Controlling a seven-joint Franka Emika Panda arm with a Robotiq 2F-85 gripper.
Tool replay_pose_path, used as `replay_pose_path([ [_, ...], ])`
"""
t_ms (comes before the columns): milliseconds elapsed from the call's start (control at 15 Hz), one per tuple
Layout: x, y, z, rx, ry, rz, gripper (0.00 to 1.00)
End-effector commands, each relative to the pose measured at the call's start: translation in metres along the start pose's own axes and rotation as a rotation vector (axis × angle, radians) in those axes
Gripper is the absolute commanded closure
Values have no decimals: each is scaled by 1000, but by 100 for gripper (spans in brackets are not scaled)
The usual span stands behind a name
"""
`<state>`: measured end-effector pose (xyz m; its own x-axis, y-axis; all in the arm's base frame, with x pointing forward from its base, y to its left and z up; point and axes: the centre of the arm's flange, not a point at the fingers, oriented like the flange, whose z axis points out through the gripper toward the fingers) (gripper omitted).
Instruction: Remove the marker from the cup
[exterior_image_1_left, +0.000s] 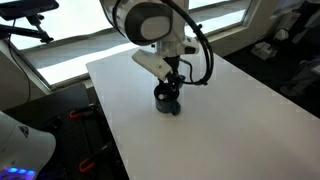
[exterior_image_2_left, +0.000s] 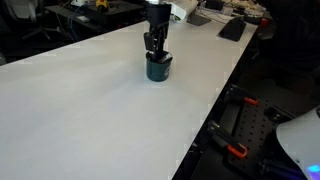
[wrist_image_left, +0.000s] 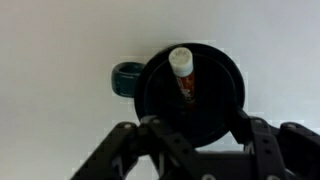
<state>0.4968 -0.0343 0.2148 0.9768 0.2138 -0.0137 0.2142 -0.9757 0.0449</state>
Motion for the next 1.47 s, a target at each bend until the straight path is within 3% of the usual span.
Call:
replay_pose_path([
  [0, -3, 0, 3, -9, -22, 38, 21],
  [200, -9, 7, 15, -9, -41, 54, 27],
  [600, -20, 20, 31, -4, -74, 76, 29],
  [733, -23, 24, 36, -2, -89, 83, 36],
  [800, -25, 26, 40, 0, -97, 87, 42],
  [867, -25, 28, 40, -1, -100, 91, 57],
  [1267, -30, 30, 50, -5, -121, 108, 100],
  [1400, -29, 30, 48, -7, -119, 104, 95],
])
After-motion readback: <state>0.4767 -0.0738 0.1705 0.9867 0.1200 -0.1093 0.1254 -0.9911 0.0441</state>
